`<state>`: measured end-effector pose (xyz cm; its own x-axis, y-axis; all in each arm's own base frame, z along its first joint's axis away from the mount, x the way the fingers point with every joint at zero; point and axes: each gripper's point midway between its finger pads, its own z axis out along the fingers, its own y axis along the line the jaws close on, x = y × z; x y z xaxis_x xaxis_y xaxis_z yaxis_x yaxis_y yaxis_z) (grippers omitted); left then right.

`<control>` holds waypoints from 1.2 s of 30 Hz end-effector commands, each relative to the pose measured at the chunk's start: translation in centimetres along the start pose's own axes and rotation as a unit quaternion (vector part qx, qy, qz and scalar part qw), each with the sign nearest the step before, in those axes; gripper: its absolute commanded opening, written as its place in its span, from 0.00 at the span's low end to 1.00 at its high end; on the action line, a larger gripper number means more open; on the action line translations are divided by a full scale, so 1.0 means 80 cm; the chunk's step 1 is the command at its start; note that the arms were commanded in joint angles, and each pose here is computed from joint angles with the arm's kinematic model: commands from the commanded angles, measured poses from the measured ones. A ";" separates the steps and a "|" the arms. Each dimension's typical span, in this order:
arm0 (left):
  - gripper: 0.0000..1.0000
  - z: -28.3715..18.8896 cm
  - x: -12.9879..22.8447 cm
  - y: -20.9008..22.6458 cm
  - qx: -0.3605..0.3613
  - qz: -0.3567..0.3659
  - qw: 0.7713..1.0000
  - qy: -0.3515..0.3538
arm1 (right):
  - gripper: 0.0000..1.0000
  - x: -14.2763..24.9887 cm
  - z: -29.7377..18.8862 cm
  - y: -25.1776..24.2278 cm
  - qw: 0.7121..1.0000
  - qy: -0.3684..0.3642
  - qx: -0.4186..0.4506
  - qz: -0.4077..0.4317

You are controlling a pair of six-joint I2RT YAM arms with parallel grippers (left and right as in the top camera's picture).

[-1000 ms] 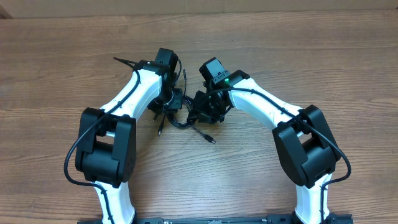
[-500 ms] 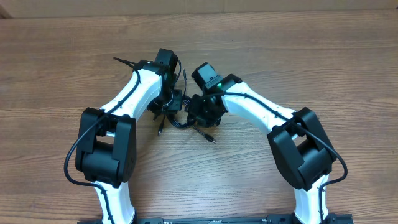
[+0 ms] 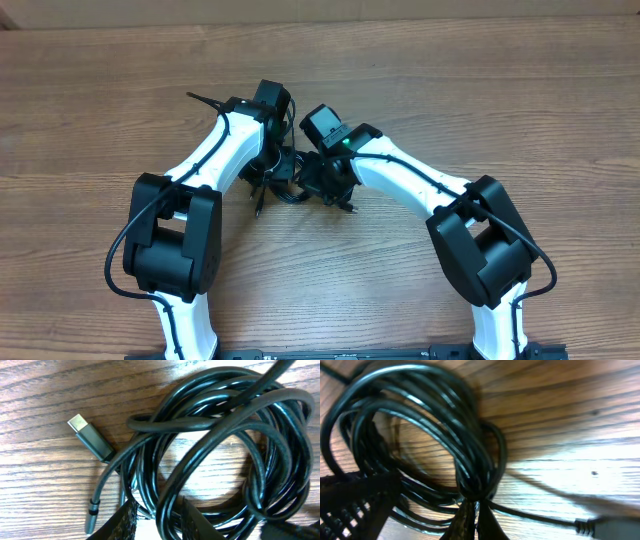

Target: Untangle cables

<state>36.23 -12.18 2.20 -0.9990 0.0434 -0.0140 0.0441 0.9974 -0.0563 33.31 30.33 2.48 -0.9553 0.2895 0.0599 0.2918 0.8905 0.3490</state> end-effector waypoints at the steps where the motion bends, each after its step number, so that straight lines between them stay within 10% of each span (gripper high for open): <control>1: 0.30 0.001 -0.005 -0.003 -0.005 0.010 1.000 -0.002 | 0.04 -0.040 -0.021 -0.025 0.999 -0.014 -0.005 0.031; 9: 0.30 0.001 0.000 -0.015 0.012 0.015 1.000 0.004 | 0.04 -0.078 -0.047 -0.043 0.996 0.026 -0.077 0.043; 19: 0.28 0.002 0.001 -0.029 0.022 0.024 0.999 0.001 | 0.35 -0.028 -0.032 -0.017 0.994 0.073 -0.077 0.032; 36: 0.30 0.002 0.001 -0.023 0.008 0.026 1.000 0.002 | 0.34 -0.025 -0.005 0.000 0.998 0.008 -0.037 0.053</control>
<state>35.65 -13.79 2.23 -0.9970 0.0766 -0.0069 0.0769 0.9937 -0.0816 35.31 30.11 3.42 -0.9326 0.3391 0.1235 0.3574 0.8205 0.4462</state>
